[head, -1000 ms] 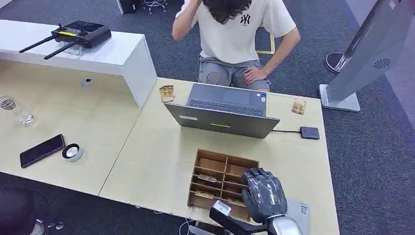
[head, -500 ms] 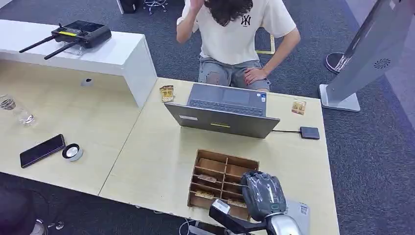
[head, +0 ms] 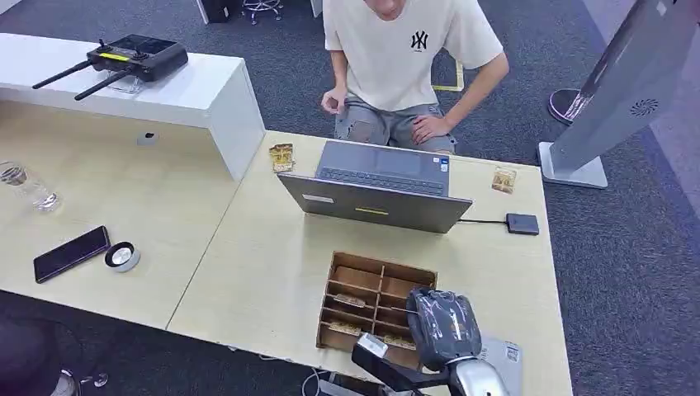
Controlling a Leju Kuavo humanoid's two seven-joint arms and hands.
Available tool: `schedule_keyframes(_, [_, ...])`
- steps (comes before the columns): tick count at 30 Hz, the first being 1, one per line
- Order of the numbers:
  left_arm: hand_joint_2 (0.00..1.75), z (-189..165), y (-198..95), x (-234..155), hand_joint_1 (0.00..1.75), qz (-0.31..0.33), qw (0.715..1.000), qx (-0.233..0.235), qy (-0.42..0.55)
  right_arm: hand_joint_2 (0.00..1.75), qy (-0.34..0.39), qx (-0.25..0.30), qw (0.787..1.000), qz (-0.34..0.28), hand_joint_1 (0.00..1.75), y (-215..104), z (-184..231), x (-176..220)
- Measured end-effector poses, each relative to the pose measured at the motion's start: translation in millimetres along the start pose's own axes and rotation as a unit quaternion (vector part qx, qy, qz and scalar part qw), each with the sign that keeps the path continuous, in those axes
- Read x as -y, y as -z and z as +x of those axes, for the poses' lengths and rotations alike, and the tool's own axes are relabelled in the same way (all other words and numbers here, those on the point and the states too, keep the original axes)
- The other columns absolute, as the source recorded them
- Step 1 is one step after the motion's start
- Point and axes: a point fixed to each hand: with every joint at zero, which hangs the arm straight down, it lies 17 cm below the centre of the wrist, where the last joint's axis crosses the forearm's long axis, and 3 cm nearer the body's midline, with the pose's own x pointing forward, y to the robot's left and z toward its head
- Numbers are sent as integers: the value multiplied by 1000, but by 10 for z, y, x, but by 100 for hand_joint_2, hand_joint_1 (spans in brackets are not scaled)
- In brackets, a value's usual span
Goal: Pass the card to the sensor for recognition and then transmit it.
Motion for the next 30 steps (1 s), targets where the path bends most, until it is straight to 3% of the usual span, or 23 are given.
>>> schedule_keyframes(8, [175,11,-7,1,0,2,1000,2,3,175,18,-7,1000,-20,162,7,6,197])
schedule_keyframes(18, [175,-25,-2,-8,0,7,1000,-1,-4,175,69,6,996,-52,173,-80,79,568])
schedule_keyframes(25, [175,-67,-7,16,0,9,1000,-4,-13,175,168,33,985,-24,175,-231,163,655])
schedule_keyframes(30, [175,-160,-23,99,0,3,1000,-13,-16,175,222,49,973,-37,175,-320,183,817])
